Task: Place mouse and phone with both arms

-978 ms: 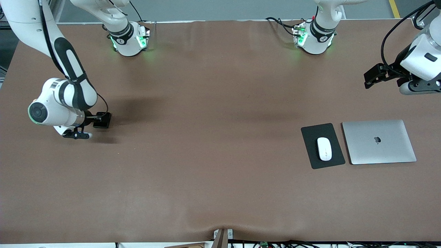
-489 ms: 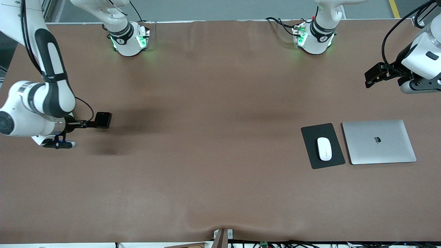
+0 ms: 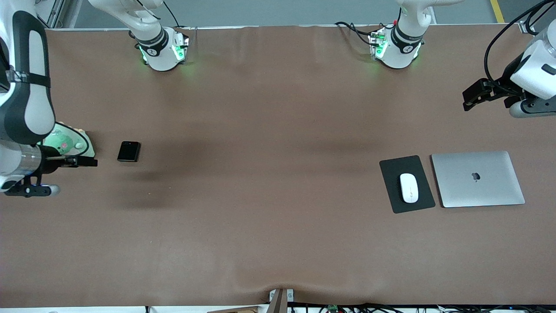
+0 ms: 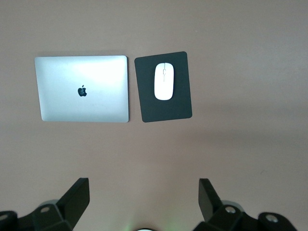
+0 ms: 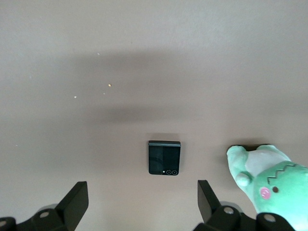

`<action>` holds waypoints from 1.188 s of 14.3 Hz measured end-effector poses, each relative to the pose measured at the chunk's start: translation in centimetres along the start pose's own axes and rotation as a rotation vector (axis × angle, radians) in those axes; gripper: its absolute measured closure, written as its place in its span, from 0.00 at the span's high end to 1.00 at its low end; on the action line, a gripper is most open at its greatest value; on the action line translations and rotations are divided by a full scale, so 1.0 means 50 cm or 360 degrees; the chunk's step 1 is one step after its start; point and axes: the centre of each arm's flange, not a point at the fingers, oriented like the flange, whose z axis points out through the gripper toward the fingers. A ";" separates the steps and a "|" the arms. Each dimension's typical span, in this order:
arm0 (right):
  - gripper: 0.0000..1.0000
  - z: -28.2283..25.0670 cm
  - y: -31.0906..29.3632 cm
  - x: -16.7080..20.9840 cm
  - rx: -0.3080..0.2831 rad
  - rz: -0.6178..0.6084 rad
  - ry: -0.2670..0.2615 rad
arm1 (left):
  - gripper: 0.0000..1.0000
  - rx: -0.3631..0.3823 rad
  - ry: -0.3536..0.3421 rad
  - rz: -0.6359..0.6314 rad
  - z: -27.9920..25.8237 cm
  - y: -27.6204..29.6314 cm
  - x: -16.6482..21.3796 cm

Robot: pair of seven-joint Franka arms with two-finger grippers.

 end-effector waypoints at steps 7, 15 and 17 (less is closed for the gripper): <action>1.00 -0.205 -0.025 -0.037 -0.0013 -0.0034 0.0083 | 1.00 0.0001 0.0013 0.0001 -0.013 0.001 -0.009; 1.00 -0.358 -0.030 -0.186 0.0001 -0.0040 0.0094 | 1.00 0.0001 0.0015 0.0000 -0.014 0.000 -0.009; 1.00 -0.373 -0.029 -0.226 0.0010 -0.0041 0.0089 | 1.00 0.0000 0.0019 0.0000 -0.016 0.000 -0.009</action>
